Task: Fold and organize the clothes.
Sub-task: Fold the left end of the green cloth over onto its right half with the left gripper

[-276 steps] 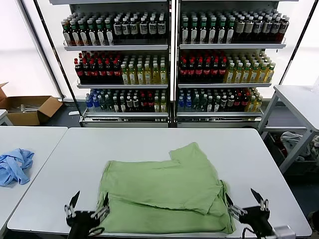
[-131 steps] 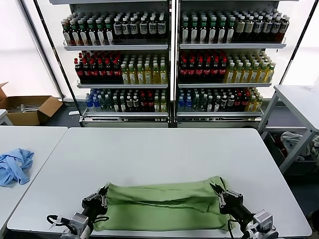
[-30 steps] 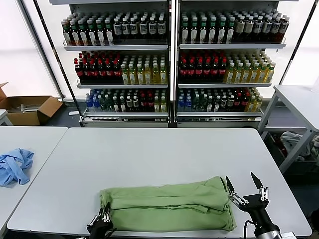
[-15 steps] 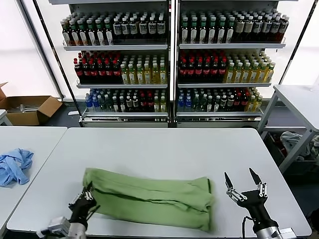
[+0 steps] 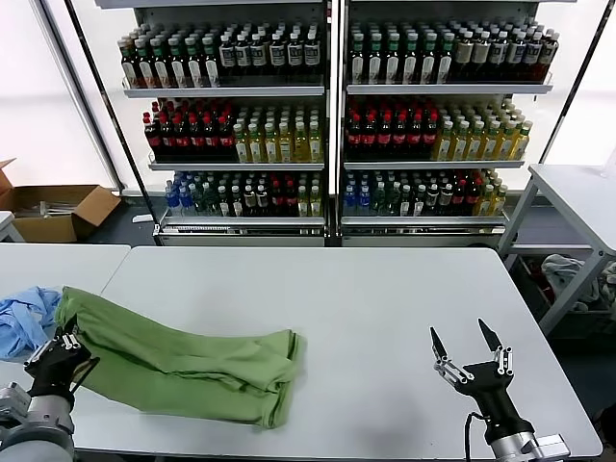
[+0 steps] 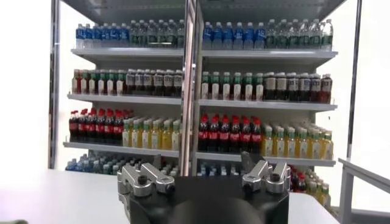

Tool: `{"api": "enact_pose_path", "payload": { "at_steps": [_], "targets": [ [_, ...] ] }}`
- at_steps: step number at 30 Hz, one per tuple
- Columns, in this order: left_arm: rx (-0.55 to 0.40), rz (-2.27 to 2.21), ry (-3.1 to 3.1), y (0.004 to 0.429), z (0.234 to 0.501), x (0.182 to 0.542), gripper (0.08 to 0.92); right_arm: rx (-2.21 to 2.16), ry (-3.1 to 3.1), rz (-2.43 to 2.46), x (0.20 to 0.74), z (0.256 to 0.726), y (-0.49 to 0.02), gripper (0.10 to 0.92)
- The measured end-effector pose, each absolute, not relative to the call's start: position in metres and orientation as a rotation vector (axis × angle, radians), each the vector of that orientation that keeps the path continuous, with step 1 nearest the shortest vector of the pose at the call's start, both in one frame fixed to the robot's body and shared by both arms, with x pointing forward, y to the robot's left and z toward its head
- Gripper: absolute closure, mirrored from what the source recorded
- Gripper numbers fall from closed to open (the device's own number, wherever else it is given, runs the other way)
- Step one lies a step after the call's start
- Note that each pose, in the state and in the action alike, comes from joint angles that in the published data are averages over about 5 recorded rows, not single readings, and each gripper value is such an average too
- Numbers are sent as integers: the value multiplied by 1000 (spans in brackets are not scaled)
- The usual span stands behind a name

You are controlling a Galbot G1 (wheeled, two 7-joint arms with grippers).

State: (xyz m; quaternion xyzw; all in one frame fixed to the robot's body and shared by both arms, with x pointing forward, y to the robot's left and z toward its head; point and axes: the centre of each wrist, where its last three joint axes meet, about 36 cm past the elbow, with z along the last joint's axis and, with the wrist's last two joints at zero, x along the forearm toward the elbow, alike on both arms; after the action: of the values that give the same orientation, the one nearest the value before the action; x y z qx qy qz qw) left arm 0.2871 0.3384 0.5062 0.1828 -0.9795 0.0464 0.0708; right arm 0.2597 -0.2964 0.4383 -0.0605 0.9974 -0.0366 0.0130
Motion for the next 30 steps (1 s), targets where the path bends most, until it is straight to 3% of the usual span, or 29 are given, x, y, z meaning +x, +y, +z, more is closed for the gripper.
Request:
{"api": "enact_pose_path", "payload": {
  "at_steps": [6, 17, 30],
  "targets": [
    [408, 138, -2988, 300, 512, 271, 901, -178, 3108, -111, 258, 438, -296, 200],
    [119, 106, -3019, 236, 493, 264, 901, -175, 3105, -111, 259, 437, -295, 200],
    [-79, 72, -2977, 191, 453, 265, 901, -178, 3107, -107, 260, 435, -294, 200]
  ]
}}
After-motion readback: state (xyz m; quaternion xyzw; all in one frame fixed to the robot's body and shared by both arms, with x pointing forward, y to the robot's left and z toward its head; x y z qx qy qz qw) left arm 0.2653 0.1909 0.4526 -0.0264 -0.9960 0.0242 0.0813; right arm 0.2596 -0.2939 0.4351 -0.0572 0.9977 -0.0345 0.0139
